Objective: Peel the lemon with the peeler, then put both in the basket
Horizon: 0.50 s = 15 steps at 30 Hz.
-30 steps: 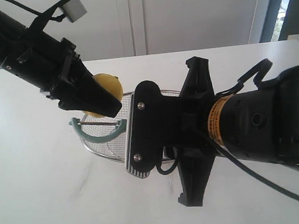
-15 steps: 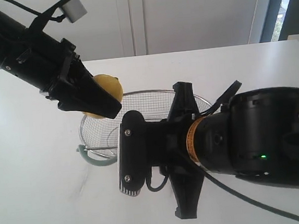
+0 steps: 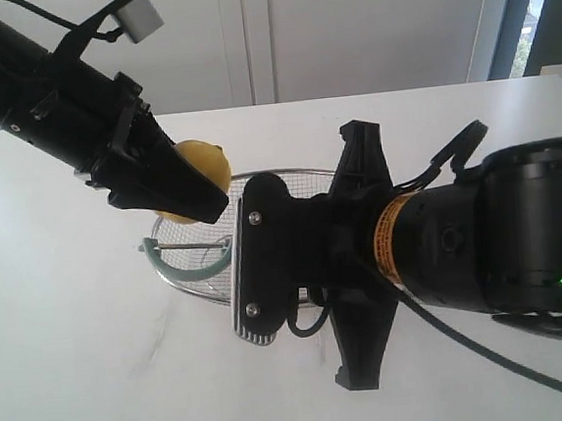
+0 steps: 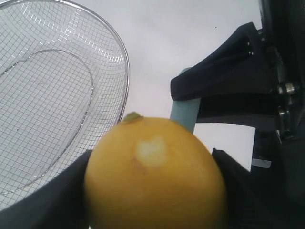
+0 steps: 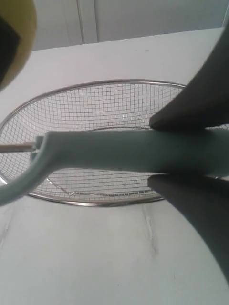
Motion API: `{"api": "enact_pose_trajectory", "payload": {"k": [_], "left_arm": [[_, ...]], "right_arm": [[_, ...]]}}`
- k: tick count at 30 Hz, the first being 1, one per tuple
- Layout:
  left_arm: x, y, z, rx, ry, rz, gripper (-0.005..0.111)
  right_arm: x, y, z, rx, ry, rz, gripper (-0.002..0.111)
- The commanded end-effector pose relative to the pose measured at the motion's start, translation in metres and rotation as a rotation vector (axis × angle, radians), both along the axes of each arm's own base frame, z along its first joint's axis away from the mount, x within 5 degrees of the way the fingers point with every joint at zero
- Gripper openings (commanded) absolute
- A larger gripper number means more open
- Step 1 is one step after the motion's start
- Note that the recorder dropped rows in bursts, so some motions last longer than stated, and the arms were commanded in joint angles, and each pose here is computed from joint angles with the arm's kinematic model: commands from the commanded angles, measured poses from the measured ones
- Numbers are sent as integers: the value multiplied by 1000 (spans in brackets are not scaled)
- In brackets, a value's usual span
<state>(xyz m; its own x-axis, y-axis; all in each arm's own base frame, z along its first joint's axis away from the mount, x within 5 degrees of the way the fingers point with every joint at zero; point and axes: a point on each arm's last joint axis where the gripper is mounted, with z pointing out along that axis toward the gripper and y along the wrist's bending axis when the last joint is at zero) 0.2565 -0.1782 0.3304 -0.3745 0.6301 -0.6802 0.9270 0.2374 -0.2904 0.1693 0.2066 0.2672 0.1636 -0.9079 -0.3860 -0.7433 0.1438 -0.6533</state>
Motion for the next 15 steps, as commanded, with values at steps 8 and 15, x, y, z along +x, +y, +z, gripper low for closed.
{"api": "enact_pose_trajectory", "payload": {"k": [8,15], "left_arm": [[-4,0,5,-37,32,-15,0],[-2,0,5,-35,16,0,0]], "right_arm": [[8,0,0,-1,-61,-47,0],[5,-1,3,9,-65,-42,0]]}}
